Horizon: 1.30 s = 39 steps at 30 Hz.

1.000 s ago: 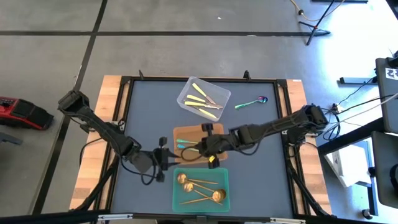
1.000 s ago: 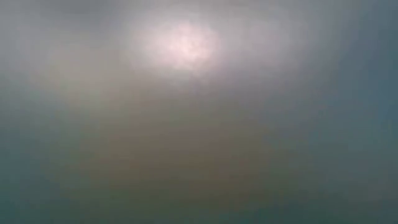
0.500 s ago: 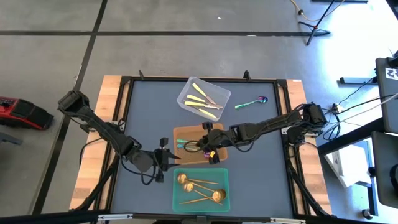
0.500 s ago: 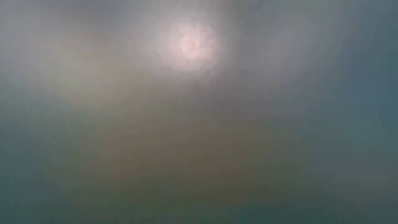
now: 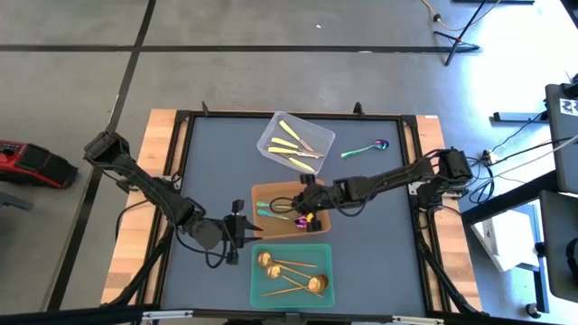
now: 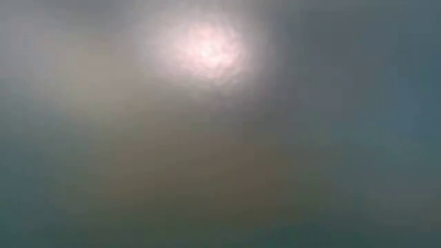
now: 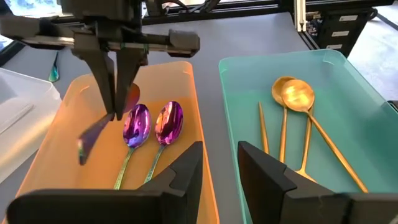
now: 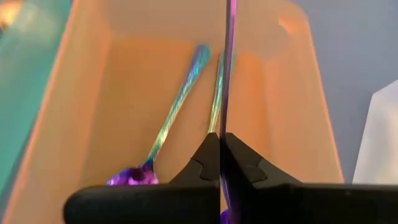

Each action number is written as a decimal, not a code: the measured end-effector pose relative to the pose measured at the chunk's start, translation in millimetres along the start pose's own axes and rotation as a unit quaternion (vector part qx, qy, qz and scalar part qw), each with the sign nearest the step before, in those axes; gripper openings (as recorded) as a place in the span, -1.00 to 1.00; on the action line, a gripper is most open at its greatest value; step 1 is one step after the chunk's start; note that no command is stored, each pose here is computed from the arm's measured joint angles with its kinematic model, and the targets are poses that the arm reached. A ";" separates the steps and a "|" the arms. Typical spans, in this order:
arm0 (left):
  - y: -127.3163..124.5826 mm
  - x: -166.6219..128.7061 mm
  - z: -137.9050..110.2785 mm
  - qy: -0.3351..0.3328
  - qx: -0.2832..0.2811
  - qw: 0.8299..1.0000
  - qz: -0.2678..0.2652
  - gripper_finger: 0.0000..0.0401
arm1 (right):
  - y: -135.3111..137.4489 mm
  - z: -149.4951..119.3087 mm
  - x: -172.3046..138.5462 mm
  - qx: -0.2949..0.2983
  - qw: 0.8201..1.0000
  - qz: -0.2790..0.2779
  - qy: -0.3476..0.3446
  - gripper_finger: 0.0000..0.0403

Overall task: Sort silverware by color (type)
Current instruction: Put the purple spoon into the orange bin

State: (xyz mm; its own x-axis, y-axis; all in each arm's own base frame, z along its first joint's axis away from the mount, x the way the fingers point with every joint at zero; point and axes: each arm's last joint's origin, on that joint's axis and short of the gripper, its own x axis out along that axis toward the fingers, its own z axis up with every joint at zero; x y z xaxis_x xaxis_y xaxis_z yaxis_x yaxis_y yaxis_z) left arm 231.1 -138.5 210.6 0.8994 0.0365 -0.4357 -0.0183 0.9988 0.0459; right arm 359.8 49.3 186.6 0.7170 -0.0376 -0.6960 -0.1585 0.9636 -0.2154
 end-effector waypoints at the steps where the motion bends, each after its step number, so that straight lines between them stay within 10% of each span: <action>1: 0.0 0.0 0.0 0.000 0.000 1.000 0.000 -0.52 | 0.3 -2.2 0.6 0.000 1.000 -0.001 0.004 -1.00; 26: 0.0 0.0 0.3 -0.001 -0.001 1.000 0.000 -0.52 | -13.8 -5.9 4.5 0.085 0.996 -0.004 0.002 -0.97; 39: -0.1 0.0 0.4 -0.001 -0.011 1.000 0.000 -0.52 | -19.6 7.2 -24.3 0.059 0.998 -0.006 -0.014 -0.15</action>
State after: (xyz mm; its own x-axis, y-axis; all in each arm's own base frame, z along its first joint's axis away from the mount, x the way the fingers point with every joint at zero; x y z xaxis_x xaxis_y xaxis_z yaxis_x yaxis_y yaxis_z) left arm 231.3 -138.6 211.0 0.9002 0.0371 -0.4339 -0.0283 0.9992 0.0267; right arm 350.3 33.2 212.7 0.7374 -0.0434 -0.6741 -0.0694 0.9878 -0.1396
